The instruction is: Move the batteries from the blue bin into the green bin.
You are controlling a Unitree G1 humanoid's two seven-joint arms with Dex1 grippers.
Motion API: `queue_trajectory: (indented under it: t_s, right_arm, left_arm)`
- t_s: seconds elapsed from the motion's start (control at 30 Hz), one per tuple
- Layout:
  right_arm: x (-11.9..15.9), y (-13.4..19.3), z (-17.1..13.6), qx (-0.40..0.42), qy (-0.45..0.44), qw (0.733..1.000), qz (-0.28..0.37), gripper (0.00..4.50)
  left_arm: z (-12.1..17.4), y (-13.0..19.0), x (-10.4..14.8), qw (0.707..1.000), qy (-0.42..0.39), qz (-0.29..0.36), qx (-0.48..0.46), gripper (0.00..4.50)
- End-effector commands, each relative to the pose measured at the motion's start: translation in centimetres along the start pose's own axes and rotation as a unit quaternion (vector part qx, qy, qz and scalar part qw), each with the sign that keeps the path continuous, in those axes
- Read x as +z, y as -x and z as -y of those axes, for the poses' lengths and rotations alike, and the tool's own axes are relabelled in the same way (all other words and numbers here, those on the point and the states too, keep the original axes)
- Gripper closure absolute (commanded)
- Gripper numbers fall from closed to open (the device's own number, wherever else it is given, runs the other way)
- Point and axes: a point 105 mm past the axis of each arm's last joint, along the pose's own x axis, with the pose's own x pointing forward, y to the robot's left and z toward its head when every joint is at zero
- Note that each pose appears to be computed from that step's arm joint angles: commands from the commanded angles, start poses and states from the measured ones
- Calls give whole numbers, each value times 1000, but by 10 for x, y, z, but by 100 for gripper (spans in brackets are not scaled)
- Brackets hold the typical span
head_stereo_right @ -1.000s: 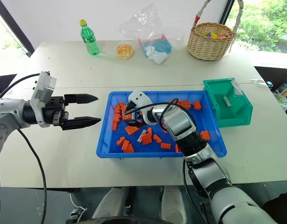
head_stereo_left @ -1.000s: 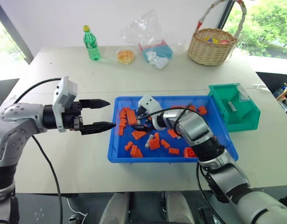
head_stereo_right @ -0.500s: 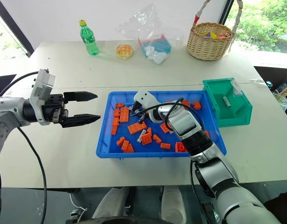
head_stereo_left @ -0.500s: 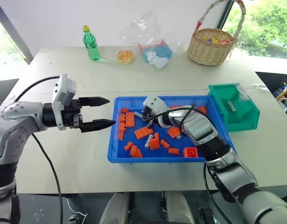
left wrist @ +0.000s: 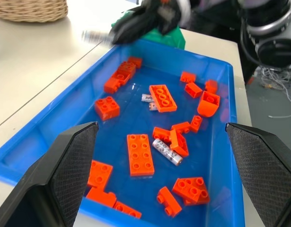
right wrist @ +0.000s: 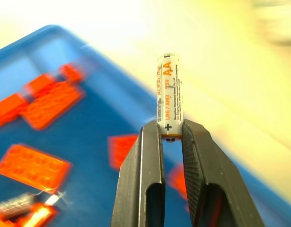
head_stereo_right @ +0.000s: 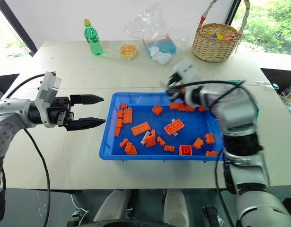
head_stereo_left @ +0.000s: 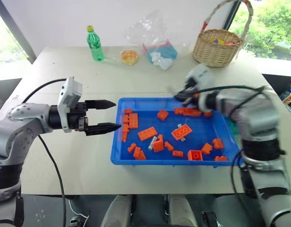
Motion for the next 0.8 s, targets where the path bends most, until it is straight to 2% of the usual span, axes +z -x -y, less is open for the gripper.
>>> queue_trajectory:
  t_s: [0.03,0.13,0.33,0.5,0.6,0.7,0.8]
  right_arm:
    - [-2,46,47,-98,-21,995,6,449]
    - [-26,70,75,-158,-40,986,-24,449]
    - [-65,81,88,-191,-62,978,-61,449]
    - [-79,81,93,-203,-63,975,-71,189]
    - [-72,83,98,-206,-45,975,-64,40]
    - [-46,86,101,-193,-19,981,-24,40]
    - [-7,78,81,-119,4,992,41,40]
  left_arm:
    - [0,-1,4,1000,-21,3,-6,0]
    - [-2,-4,4,1000,-23,5,-11,0]
    - [-4,-8,7,999,-30,8,-19,0]
    - [-6,-10,8,999,-33,9,-21,0]
    - [-6,-10,10,999,-34,10,-21,0]
    - [-6,-9,10,999,-34,10,-19,0]
    - [-6,-8,10,999,-34,8,-17,0]
